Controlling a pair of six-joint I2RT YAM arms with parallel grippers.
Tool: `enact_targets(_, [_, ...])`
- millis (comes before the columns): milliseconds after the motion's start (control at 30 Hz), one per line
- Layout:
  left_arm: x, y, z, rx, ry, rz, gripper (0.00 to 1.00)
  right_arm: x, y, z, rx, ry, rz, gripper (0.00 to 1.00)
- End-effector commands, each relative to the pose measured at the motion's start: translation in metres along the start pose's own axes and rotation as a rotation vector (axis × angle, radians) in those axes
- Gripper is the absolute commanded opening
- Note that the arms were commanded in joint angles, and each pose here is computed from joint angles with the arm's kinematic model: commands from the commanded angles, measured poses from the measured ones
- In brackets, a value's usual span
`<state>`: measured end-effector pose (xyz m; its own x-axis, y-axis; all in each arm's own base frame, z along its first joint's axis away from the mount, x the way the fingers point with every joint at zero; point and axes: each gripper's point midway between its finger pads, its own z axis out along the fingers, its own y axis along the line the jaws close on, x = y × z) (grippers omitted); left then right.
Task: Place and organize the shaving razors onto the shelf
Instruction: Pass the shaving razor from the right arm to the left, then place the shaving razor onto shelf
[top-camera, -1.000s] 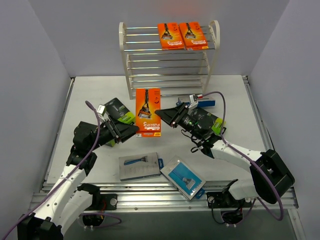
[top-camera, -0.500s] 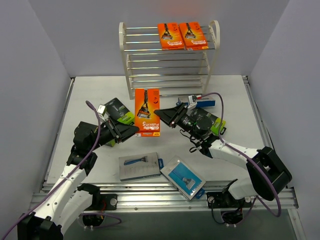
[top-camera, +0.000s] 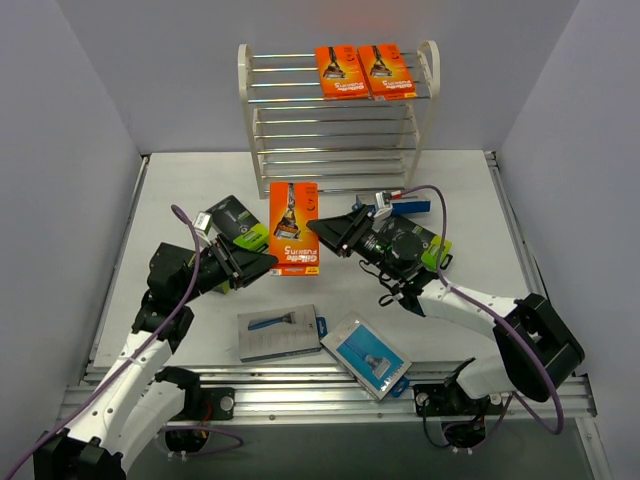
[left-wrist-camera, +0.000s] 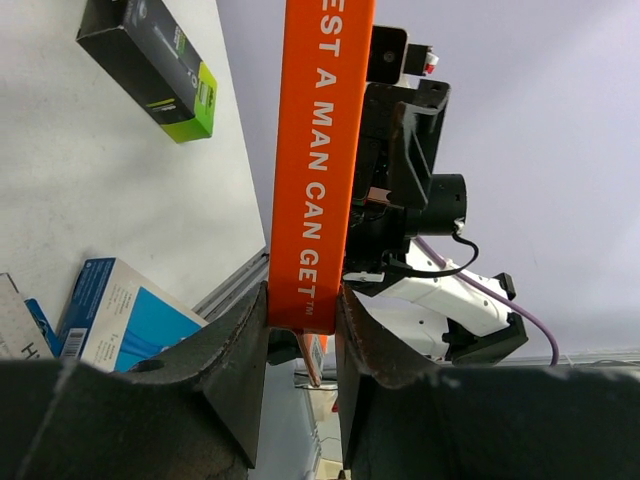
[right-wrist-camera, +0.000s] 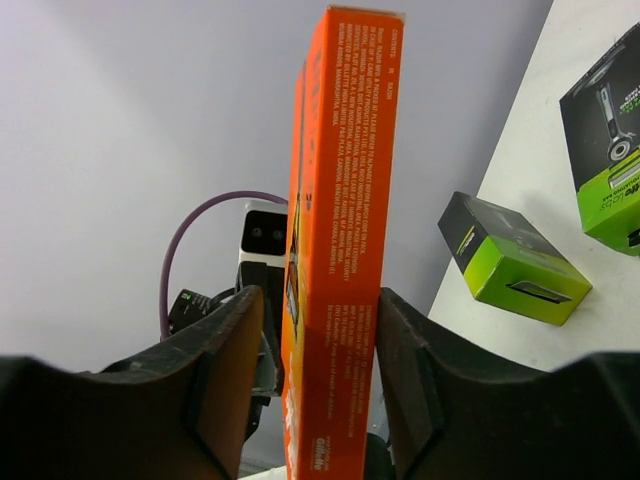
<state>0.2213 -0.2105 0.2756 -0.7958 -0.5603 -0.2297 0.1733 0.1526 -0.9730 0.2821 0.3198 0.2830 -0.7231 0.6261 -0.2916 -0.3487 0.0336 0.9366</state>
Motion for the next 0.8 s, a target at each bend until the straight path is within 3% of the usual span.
enact_targets(0, [-0.006,-0.016,-0.002,0.013,-0.026,0.063,0.02,-0.012,0.036,-0.006,-0.108,-0.043,-0.05,0.47])
enact_targets(433, [-0.015,-0.012,-0.002,-0.069,-0.047,0.097,0.02,-0.032,0.031,-0.037,-0.055,-0.105,-0.076,0.58])
enact_targets(767, [-0.044,-0.036,0.014,-0.067,-0.079,0.146,0.02,-0.05,0.014,-0.079,-0.018,-0.139,-0.062,0.58])
